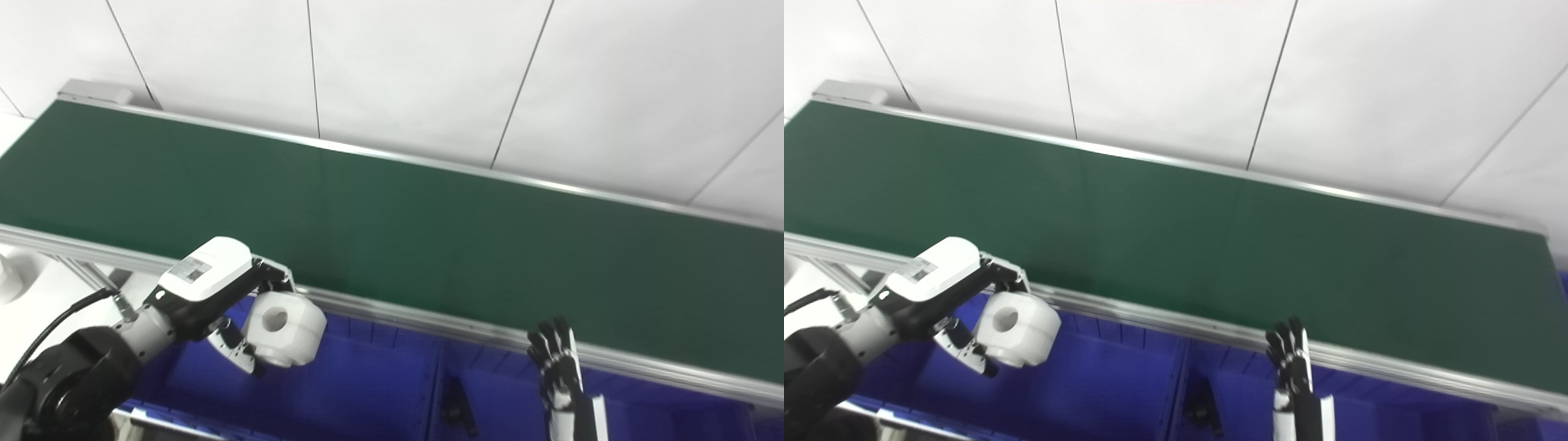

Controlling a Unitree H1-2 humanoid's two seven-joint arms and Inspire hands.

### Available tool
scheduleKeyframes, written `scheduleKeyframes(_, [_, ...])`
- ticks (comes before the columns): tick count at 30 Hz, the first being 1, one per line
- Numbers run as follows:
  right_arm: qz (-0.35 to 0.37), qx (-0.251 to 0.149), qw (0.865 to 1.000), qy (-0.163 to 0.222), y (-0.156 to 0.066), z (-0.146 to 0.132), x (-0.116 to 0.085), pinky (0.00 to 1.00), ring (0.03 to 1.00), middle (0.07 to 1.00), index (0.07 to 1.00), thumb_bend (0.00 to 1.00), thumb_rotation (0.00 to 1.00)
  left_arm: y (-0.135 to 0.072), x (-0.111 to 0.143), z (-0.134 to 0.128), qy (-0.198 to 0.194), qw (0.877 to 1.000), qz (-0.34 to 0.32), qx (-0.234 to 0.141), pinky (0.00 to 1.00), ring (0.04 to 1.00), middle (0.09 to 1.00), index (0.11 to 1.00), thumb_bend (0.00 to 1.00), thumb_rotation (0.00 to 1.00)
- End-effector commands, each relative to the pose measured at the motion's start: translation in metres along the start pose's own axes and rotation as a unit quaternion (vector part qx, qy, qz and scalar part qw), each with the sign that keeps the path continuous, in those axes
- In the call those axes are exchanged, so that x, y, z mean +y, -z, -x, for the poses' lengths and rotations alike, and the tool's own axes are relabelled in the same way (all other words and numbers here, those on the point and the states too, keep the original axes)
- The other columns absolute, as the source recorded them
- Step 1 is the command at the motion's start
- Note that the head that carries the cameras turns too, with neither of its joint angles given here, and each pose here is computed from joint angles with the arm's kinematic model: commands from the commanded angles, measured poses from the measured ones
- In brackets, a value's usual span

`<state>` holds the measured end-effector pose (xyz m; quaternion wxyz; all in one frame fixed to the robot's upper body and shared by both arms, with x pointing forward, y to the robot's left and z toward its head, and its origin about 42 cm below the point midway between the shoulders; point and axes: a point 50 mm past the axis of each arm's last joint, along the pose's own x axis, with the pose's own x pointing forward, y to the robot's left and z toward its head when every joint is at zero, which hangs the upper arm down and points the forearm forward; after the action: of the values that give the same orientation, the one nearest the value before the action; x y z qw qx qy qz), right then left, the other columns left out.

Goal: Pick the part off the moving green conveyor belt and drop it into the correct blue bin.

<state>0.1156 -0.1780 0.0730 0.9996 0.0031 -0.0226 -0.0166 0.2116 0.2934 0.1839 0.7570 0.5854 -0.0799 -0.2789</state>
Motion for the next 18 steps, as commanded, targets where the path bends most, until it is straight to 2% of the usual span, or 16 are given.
scheduleKeyframes(1, [-0.002,-0.010,1.000,0.001,-0.009,-0.003,0.006,0.90,0.909,0.937,0.985,0.79,1.00,0.003,0.010,0.000,-0.010,0.999,-0.033,0.007,0.59,0.535,0.499,0.474,0.52,0.00])
scheduleKeyframes(6, [-0.006,-0.008,1.000,-0.002,-0.009,-0.004,0.013,0.91,0.917,0.941,0.990,0.80,1.00,0.012,0.008,-0.001,0.020,0.997,-0.068,0.036,0.58,0.536,0.476,0.498,0.52,0.00])
scheduleKeyframes(7, [-0.007,-0.008,1.000,-0.001,-0.009,-0.004,0.014,0.91,0.917,0.940,0.989,0.80,1.00,0.013,0.009,-0.001,0.034,0.996,-0.073,0.044,0.59,0.586,0.568,0.522,0.60,0.07])
scheduleKeyframes(8, [-0.006,-0.007,1.000,-0.001,-0.009,-0.004,0.015,0.91,0.916,0.938,0.986,0.81,1.00,0.013,0.010,-0.001,0.044,0.995,-0.076,0.050,0.62,0.628,0.622,0.584,0.75,0.14])
scheduleKeyframes(10, [-0.007,-0.007,1.000,-0.001,-0.008,-0.004,0.018,0.91,0.915,0.937,0.981,0.82,1.00,0.013,0.014,-0.001,0.058,0.993,-0.087,0.058,0.68,0.714,0.725,0.691,0.90,0.26])
scheduleKeyframes(14, [-0.016,-0.006,1.000,-0.002,-0.008,-0.004,0.023,0.92,0.919,0.939,0.979,0.83,0.99,0.012,0.020,0.000,0.068,0.990,-0.105,0.064,0.76,0.803,0.832,0.775,0.92,0.38])
scheduleKeyframes(18, [-0.012,-0.006,1.000,0.001,-0.011,-0.005,0.030,0.91,0.910,0.936,0.979,0.83,1.00,0.013,0.024,0.001,0.062,0.990,-0.113,0.060,0.74,0.807,0.853,0.787,0.94,0.41])
